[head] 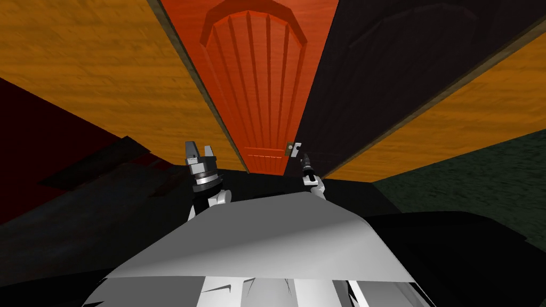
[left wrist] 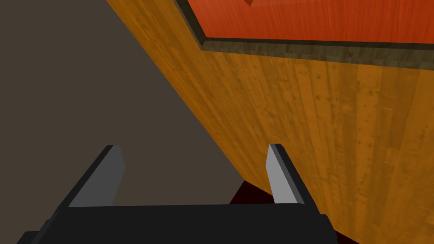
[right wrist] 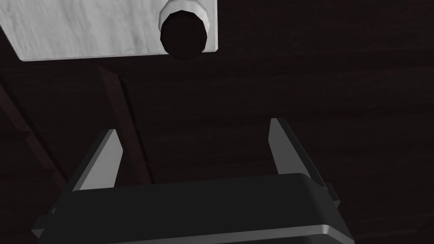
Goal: Pull the door open
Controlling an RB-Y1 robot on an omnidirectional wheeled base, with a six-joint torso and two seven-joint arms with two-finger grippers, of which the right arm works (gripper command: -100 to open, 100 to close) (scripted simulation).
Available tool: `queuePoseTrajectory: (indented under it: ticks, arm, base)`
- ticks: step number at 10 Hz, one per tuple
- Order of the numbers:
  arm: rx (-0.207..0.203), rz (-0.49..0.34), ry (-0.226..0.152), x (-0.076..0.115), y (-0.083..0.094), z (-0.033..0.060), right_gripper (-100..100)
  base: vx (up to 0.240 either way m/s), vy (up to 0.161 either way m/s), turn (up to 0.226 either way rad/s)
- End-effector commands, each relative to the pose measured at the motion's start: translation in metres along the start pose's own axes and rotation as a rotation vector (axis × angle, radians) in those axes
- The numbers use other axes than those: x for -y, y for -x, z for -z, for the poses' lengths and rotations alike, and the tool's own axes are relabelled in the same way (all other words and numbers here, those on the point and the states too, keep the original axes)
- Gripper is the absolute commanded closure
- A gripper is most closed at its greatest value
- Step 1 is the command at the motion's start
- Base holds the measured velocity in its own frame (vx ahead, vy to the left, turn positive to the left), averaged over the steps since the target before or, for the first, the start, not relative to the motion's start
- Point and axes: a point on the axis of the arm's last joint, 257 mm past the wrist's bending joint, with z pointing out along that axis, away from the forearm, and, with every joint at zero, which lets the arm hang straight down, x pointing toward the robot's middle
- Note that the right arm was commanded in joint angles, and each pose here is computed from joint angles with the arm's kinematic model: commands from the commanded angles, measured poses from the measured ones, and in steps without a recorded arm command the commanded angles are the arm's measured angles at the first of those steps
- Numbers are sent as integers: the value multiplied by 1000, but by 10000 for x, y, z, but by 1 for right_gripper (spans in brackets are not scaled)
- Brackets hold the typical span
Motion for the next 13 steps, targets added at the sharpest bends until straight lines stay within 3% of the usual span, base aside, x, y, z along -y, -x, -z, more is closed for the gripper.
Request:
queuePoseTrajectory:
  ticks: [1, 4, 6, 10, 13]
  arm:
    - [40, 16, -22, 87, 264, 80, -100]
    - [107, 42, -54, 205, 703, 223, -100]
    - [119, 46, -56, 217, 773, 236, -100]
    - [80, 28, -28, 132, 485, 105, -100]
    - [20, 2, 11, -9, 63, -50, -100]
  base:
    - [-33, -14, -186]
    - [2, -87, -158]
    - [151, -93, -32]
    - [188, -15, 84]
    - [192, 73, 160]
